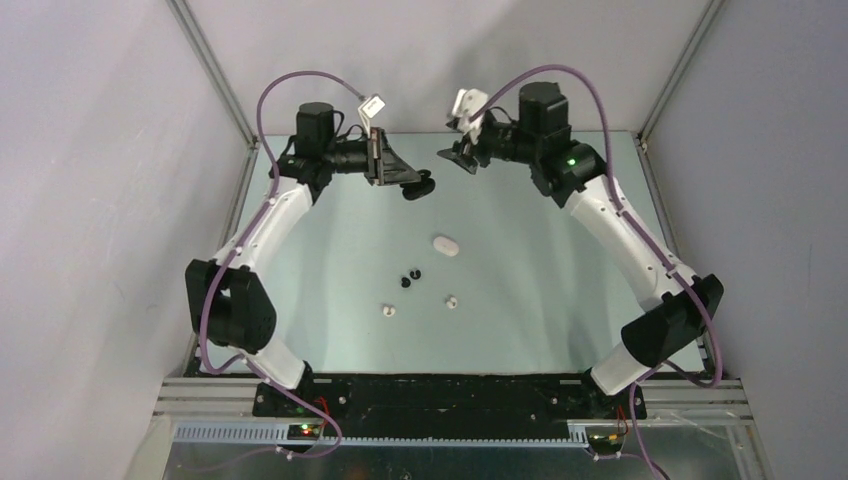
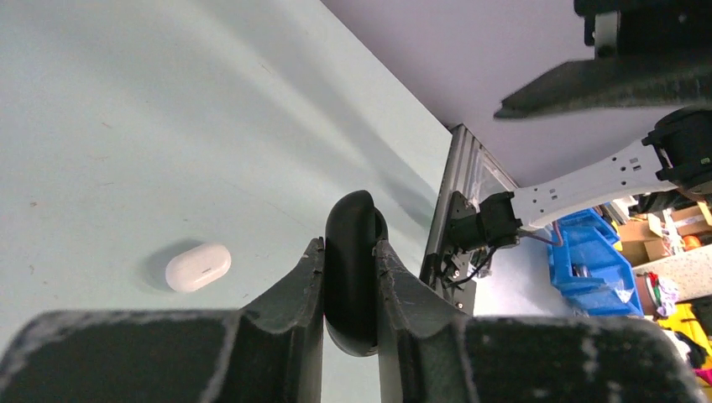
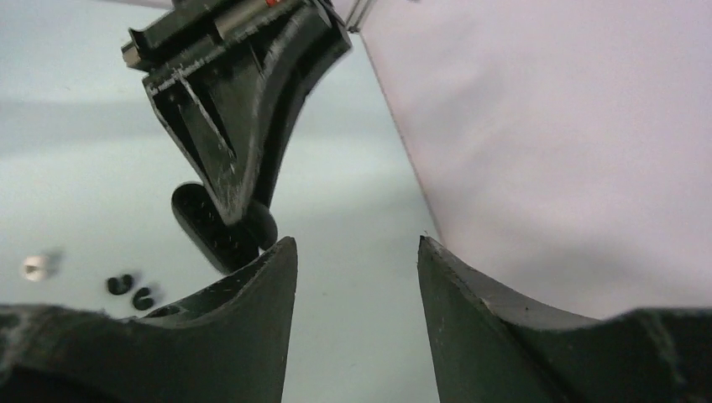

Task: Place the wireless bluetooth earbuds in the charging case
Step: Pass from the right arm to the left, then pick up the right earbud from the center of the board.

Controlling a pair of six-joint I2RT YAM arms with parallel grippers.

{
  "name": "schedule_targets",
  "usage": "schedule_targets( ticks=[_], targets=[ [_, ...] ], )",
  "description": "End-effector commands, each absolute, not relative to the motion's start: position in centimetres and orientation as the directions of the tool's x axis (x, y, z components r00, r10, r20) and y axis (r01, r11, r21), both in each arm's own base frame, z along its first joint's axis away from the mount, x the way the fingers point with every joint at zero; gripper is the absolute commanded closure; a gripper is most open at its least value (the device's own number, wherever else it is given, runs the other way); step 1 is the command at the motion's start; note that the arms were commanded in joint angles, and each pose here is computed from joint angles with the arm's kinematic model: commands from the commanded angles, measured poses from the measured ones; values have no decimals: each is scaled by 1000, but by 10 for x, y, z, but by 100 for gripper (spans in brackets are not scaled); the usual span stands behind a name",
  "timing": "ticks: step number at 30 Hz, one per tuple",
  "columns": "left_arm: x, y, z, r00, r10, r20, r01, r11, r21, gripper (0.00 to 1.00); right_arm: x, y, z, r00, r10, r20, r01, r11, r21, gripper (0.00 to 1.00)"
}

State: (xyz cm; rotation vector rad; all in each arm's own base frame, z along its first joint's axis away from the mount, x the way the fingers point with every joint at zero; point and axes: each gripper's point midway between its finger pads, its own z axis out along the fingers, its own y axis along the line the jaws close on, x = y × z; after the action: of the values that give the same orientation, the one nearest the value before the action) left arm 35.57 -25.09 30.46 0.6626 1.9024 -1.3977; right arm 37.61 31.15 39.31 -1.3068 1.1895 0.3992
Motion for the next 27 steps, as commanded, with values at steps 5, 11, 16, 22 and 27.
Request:
schedule_targets(
  ticks=[5, 11, 16, 22, 27],
  targets=[
    [351, -212, 309, -596, -23, -803, 730, 400, -553, 100, 349, 274, 349, 196, -283, -939, -929, 253, -270, 36],
    [361, -169, 294, -576, -30, -817, 666, 562, -490, 100, 329, 276, 272, 106, -402, -910, -979, 117, -166, 43],
    [354, -142, 288, -549, -19, -836, 627, 652, -426, 100, 303, 304, 199, 183, -544, -819, -983, -86, -163, 62],
    [341, -131, 281, -551, -31, -834, 591, 691, -417, 100, 292, 333, 136, 289, -606, -741, -954, -247, -170, 69],
    [332, -129, 285, -550, -52, -834, 576, 699, -423, 100, 290, 362, 101, 373, -600, -708, -921, -330, -206, 69]
  ],
)
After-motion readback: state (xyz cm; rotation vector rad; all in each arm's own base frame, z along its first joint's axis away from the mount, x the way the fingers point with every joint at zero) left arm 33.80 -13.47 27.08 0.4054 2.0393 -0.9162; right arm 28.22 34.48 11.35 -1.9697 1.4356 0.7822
